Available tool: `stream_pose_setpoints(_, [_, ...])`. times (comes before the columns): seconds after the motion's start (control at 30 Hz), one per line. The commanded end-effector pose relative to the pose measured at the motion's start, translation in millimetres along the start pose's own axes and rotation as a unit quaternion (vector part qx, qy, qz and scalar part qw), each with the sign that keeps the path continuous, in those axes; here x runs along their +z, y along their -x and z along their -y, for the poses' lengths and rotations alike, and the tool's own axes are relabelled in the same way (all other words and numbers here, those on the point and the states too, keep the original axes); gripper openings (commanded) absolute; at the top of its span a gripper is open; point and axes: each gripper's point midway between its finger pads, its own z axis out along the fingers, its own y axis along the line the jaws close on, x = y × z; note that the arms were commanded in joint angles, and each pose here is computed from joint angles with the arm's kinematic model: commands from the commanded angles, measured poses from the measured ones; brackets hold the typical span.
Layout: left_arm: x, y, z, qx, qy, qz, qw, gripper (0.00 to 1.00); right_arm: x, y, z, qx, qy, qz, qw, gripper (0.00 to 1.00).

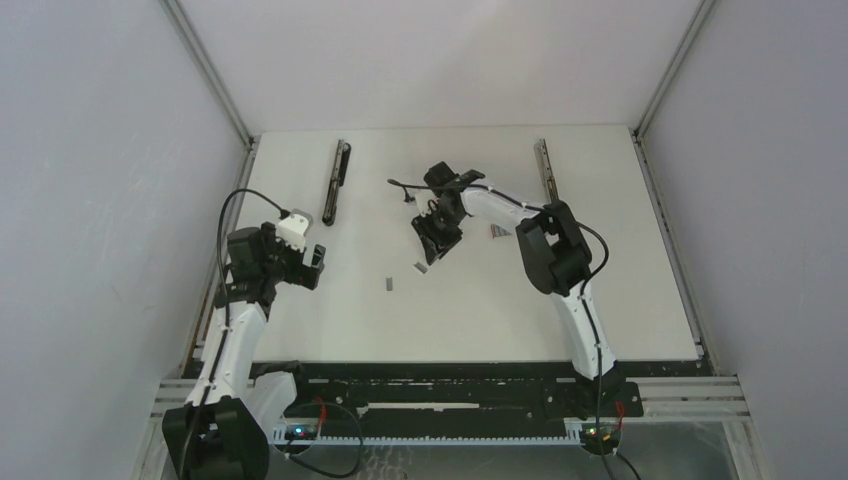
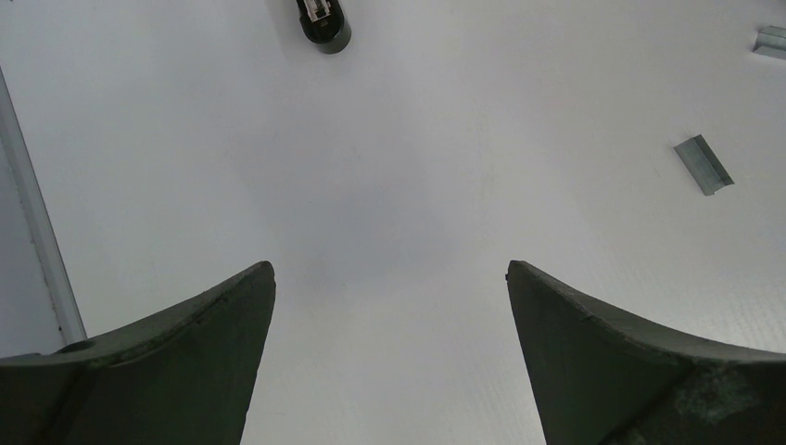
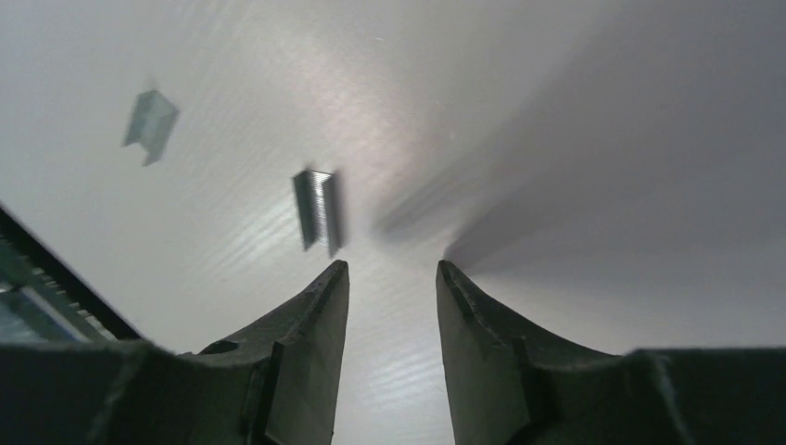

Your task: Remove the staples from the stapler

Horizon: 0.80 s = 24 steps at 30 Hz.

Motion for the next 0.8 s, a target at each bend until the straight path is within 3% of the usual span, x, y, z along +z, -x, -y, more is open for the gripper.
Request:
stream_pose_setpoints(0.0, [-1, 7, -3, 0.008, -0.001, 0.012, 1.000, 1.00, -20, 12, 11, -0.078, -0.122, 0.023, 0.989, 0.41])
stream_pose_setpoints(0.23, [-2, 7, -4, 0.009, 0.002, 0.013, 1.000, 1.00, -26, 20, -11, -0.138, -0.177, 0.043, 0.974, 0.39])
stream_pose_setpoints(0.77, [-2, 7, -4, 0.009, 0.002, 0.013, 1.000, 1.00, -29, 31, -24, -0.186, -0.223, 0.061, 0.955, 0.38])
